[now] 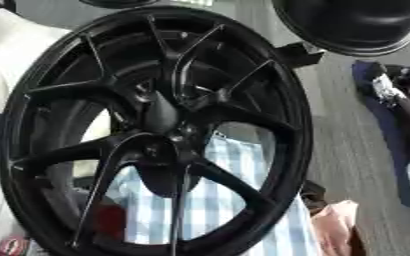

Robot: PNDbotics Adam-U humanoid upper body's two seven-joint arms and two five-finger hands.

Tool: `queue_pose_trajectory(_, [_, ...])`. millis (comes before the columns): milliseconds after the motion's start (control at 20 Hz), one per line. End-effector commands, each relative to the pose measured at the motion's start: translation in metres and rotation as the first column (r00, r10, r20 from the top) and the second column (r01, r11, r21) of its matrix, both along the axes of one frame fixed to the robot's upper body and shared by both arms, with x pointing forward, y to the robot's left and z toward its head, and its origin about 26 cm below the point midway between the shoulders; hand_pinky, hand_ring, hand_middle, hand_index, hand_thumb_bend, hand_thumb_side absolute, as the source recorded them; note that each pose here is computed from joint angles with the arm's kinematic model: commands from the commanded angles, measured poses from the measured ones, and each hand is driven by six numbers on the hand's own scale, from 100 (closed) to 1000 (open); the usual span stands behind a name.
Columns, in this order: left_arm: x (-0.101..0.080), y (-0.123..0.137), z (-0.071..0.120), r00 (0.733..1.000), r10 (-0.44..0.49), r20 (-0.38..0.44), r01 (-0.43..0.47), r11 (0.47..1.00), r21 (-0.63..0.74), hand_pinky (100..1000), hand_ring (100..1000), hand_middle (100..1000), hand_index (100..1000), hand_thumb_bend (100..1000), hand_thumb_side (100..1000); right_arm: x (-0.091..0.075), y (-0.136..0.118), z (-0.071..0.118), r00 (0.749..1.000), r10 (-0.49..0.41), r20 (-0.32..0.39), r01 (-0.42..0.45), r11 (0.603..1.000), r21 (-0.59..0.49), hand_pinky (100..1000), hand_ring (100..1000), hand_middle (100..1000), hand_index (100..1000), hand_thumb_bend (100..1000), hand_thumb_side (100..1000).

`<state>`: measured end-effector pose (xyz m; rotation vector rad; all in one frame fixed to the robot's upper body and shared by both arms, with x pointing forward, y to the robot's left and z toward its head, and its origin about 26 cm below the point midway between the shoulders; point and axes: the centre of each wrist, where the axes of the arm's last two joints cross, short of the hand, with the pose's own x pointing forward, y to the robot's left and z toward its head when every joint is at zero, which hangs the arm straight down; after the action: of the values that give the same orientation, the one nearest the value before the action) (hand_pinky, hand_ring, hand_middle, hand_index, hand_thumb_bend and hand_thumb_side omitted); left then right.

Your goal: Pull the pin out of the wheel hub.

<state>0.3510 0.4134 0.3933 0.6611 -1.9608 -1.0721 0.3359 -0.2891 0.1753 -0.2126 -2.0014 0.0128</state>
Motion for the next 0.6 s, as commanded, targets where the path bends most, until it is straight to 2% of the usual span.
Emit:
queue_pose_trajectory(50, [-0.031, 0.041, 0.014, 0.984, 0.160, 0.084, -0.157, 0.987, -0.044, 640, 493, 354, 482, 100, 268, -0.005, -0.010, 0.014, 0.998, -0.042, 0.050, 0.043, 0.999, -0.015, 796, 649, 624, 668, 256, 435])
queue_pose_trajectory(250, [-0.035, 0.074, -0.024, 0.951, 0.310, 0.017, -0.307, 0.946, -0.102, 649, 505, 375, 508, 100, 295, -0.006, -0.012, 0.014, 0.996, -0.060, 0.058, 0.060, 0.998, 0.008, 796, 649, 624, 668, 255, 435])
queue_pose_trajectory(400, [-0.033, 0.086, -0.052, 0.933, 0.356, -0.043, -0.359, 0.925, -0.123, 658, 517, 404, 539, 100, 340, -0.006, -0.010, 0.015, 0.996, -0.056, 0.064, 0.055, 0.998, 0.018, 795, 649, 624, 668, 254, 434])
queue_pose_trajectory(500, [-0.031, 0.088, -0.073, 0.926, 0.366, -0.093, -0.375, 0.920, -0.114, 704, 572, 488, 635, 100, 413, -0.005, -0.009, 0.015, 0.996, -0.054, 0.068, 0.053, 0.998, 0.026, 795, 649, 624, 668, 253, 435])
queue_pose_trajectory(550, [-0.030, 0.088, -0.083, 0.921, 0.372, -0.119, -0.384, 0.918, -0.103, 755, 621, 540, 693, 100, 495, -0.005, -0.008, 0.015, 0.996, -0.053, 0.068, 0.051, 0.998, 0.031, 795, 649, 624, 668, 253, 436])
queue_pose_trajectory(600, [-0.030, 0.087, -0.090, 0.916, 0.377, -0.138, -0.390, 0.916, -0.089, 755, 621, 540, 693, 100, 495, -0.005, -0.007, 0.015, 0.996, -0.052, 0.068, 0.050, 0.998, 0.033, 795, 649, 624, 668, 253, 436])
